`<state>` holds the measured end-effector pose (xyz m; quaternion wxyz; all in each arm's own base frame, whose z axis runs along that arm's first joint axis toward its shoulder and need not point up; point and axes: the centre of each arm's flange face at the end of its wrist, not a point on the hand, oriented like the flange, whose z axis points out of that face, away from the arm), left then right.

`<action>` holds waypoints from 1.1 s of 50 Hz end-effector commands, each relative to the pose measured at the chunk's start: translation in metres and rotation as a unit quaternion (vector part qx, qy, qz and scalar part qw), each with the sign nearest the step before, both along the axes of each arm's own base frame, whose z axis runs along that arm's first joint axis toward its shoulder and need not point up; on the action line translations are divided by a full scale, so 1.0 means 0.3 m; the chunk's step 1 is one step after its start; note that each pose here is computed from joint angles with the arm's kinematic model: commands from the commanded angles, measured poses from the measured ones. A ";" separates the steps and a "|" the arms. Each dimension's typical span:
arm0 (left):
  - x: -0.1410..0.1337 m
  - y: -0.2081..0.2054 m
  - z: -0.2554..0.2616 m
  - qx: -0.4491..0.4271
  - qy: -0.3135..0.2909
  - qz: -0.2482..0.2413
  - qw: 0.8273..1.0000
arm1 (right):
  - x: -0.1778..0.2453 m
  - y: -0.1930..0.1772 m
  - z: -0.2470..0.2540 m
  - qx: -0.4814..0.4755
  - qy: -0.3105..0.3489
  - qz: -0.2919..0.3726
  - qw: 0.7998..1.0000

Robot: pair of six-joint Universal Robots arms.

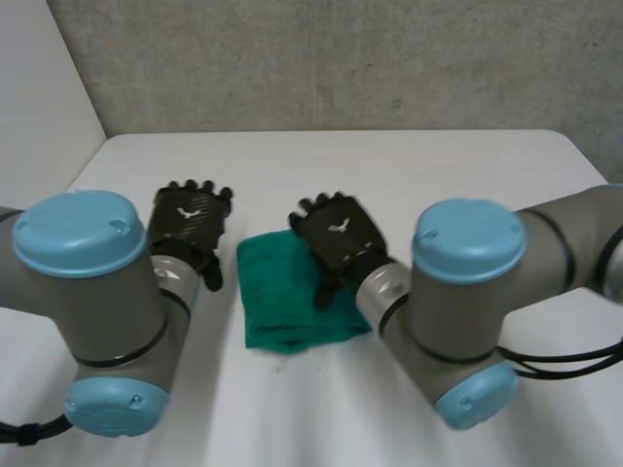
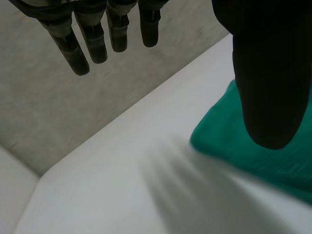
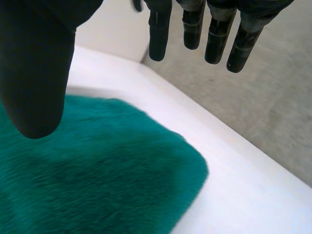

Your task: Fold the towel.

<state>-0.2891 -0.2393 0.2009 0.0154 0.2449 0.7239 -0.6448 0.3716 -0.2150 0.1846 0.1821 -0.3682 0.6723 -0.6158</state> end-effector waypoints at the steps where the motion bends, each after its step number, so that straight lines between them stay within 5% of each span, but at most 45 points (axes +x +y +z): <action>1: -0.114 0.051 -0.050 0.042 0.053 -0.087 0.994 | -0.059 -0.094 -0.007 0.064 -0.032 -0.021 0.997; 7: -0.119 0.050 -0.147 0.093 0.049 -0.085 0.991 | -0.065 -0.142 -0.131 0.122 0.007 -0.031 0.992; 13: -0.051 0.016 -0.205 0.138 0.015 -0.033 0.990 | -0.087 -0.167 -0.190 0.161 0.039 -0.051 0.985; 25: -0.005 -0.004 -0.201 0.158 0.005 -0.014 0.987 | -0.110 -0.179 -0.061 0.125 0.016 -0.064 0.990; 31: -0.021 -0.014 0.010 0.079 0.055 -0.028 0.995 | -0.132 -0.184 0.057 0.089 -0.010 -0.071 0.993; 41: 0.044 -0.030 0.369 -0.027 0.128 -0.041 0.991 | -0.327 -0.256 0.398 -0.033 -0.083 -0.192 0.977; 55: 0.156 -0.059 0.506 -0.029 0.216 -0.005 0.976 | -0.443 -0.268 0.523 -0.075 -0.106 -0.248 0.960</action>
